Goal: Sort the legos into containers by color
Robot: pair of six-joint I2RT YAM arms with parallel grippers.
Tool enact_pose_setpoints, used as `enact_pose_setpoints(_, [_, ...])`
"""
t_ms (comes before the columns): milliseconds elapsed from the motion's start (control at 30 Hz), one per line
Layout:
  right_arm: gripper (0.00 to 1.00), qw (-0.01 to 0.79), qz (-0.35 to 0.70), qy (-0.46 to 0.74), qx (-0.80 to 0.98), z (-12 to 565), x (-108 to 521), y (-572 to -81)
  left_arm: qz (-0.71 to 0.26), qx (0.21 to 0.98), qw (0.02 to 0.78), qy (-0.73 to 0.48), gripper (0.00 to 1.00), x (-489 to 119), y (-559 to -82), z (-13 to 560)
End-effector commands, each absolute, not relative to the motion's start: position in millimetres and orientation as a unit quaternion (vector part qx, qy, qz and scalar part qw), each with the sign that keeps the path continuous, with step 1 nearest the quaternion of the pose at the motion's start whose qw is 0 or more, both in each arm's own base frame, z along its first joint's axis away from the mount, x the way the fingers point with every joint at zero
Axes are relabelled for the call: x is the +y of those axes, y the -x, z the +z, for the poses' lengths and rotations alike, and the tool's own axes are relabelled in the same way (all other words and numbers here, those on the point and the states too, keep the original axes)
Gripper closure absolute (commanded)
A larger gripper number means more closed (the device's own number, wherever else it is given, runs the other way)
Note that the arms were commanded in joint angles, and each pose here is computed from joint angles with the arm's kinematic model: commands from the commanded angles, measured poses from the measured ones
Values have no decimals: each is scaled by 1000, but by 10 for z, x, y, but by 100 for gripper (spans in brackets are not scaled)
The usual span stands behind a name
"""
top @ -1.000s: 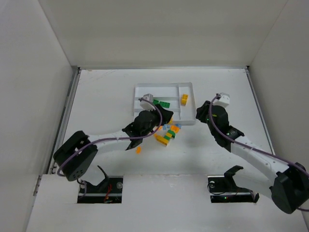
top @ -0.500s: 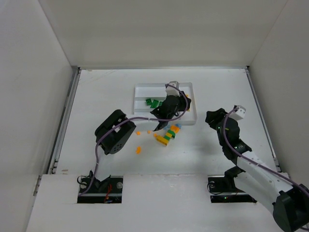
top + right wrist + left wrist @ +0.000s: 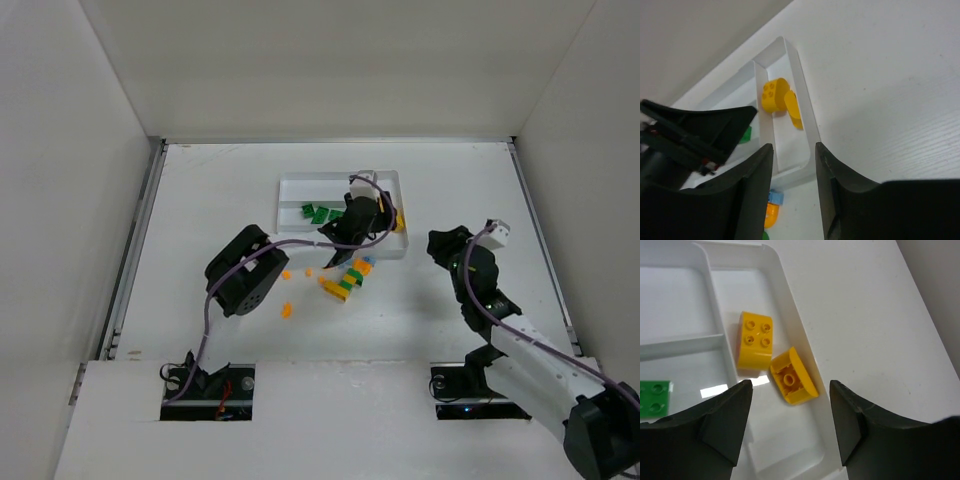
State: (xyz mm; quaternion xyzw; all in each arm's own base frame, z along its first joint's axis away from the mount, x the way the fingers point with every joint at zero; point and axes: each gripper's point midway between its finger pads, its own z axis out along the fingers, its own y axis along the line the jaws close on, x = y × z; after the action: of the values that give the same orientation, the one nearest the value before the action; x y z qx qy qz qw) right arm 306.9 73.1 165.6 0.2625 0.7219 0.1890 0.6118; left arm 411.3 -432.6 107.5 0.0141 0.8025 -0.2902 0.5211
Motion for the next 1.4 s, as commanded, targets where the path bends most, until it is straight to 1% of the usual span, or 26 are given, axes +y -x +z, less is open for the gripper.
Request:
enact_pose_setpoints(0, [57, 608, 226, -207, 733, 1827, 1066, -3175, -324, 760, 563, 17, 40, -4011, -3992, 1888])
enact_pose_setpoints(100, [61, 569, 236, -141, 775, 1659, 1501, -3222, -332, 763, 554, 41, 40, -3642, -3734, 1894])
enact_pose_setpoints(167, [61, 549, 235, -92, 797, 1542, 1783, -3209, -336, 765, 546, 55, 40, -3384, -3523, 1854])
enact_pose_setpoints(200, [58, 541, 233, -67, 805, 1499, 1912, -3189, -336, 769, 540, 63, 40, -3261, -3406, 1798])
enact_pose_setpoints(267, [50, 529, 228, -31, 817, 1431, 2095, -3152, -340, 772, 531, 76, 40, -3033, -3167, 1717])
enact_pose_setpoints(400, [25, 497, 218, 8, 840, 1232, 2301, -3067, -344, 777, 520, 94, 41, -2620, -2710, 1574])
enact_pose_setpoints(467, [21, 474, 220, 16, 852, 1076, 2382, -3017, -338, 784, 509, 108, 41, -2441, -2537, 1453])
enact_pose_setpoints(567, [21, 442, 236, 27, 865, 917, 2573, -2949, -335, 798, 484, 126, 41, -2262, -2310, 1250])
enact_pose_setpoints(633, [23, 427, 241, 37, 871, 856, 2704, -2898, -340, 802, 470, 141, 40, -2174, -2205, 1136])
enact_pose_setpoints(800, [26, 405, 236, 30, 883, 679, 2817, -2858, -354, 806, 451, 148, 40, -2143, -2055, 1054])
enact_pose_setpoints(1033, [28, 380, 243, 33, 892, 534, 2975, -2668, -348, 817, 436, 145, 40, -2174, -1974, 884])
enact_pose_setpoints(1367, [31, 358, 216, 17, 908, 306, 2912, -2505, -344, 825, 425, 142, 39, -2213, -1932, 784])
